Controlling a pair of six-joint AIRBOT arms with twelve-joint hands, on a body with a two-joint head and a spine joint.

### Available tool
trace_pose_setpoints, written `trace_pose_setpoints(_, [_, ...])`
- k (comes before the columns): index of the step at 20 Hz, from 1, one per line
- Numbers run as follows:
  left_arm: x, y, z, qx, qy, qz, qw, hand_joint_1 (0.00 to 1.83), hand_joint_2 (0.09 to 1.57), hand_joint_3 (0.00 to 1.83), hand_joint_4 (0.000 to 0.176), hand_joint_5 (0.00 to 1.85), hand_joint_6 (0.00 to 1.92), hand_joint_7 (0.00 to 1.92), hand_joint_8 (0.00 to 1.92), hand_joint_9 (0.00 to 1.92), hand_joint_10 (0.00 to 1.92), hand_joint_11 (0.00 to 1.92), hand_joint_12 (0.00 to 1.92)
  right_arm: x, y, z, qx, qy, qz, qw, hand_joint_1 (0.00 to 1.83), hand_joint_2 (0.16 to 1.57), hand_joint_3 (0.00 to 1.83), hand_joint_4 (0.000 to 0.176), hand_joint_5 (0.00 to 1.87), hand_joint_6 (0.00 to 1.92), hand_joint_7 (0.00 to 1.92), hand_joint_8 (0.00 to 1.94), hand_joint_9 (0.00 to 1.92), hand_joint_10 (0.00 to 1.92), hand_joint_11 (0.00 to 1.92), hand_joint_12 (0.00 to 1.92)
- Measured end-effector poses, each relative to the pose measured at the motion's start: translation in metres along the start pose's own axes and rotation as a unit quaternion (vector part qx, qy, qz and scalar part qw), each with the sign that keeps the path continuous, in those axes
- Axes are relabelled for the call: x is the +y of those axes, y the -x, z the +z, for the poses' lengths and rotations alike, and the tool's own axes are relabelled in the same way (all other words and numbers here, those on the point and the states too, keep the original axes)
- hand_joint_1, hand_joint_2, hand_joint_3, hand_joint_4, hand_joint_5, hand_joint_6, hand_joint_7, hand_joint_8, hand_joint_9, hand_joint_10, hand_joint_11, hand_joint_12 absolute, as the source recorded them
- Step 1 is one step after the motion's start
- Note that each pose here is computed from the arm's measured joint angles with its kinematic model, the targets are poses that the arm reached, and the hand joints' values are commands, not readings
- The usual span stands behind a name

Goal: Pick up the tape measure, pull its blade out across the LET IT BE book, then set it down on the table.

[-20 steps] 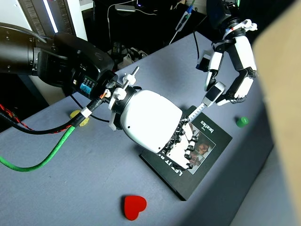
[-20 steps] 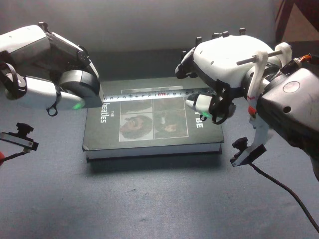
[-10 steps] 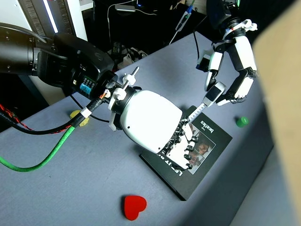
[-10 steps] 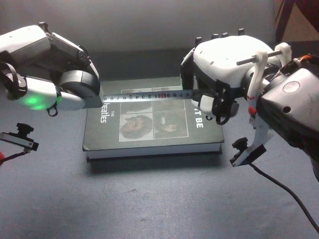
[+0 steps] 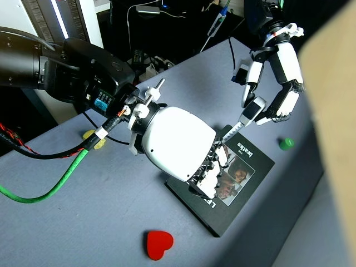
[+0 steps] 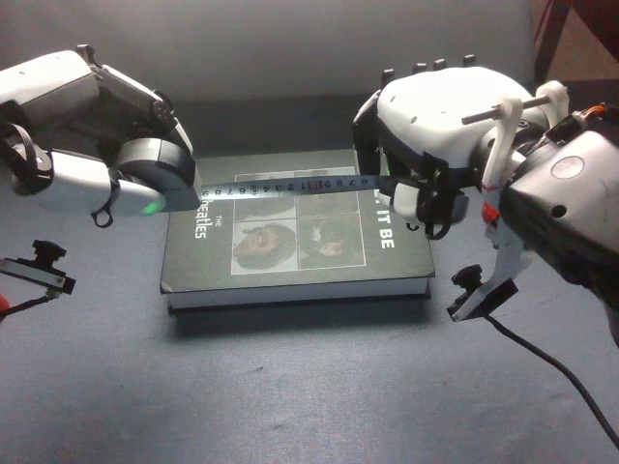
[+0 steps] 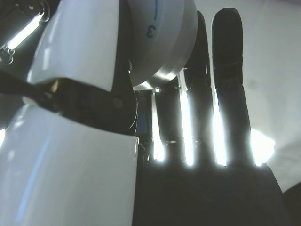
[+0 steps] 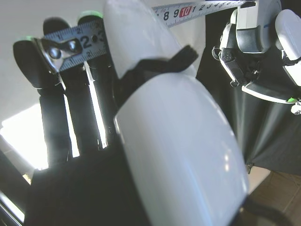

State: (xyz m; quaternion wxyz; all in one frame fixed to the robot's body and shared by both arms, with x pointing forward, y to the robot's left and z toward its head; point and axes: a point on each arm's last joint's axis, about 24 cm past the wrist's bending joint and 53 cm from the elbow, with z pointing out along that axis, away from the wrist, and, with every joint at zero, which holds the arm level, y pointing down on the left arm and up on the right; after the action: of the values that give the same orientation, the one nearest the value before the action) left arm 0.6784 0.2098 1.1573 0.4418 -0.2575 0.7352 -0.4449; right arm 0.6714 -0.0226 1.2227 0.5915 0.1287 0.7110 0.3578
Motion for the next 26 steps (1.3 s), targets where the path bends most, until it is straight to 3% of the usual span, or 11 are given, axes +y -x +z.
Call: trace_pose_setpoints(26, [-0.004, 0.002, 0.0, -0.004, -0.007, -0.011, 0.9999, 1.38, 1.07, 0.0, 0.0, 0.97, 0.96, 1.22, 0.5, 0.94, 1.13, 0.73, 1.03, -0.045, 0.045, -0.008, -0.006, -0.011, -0.009, 0.9999, 1.35, 1.18, 0.0, 0.0, 0.77, 1.16, 0.92, 1.14, 0.76, 1.45, 0.63, 1.49])
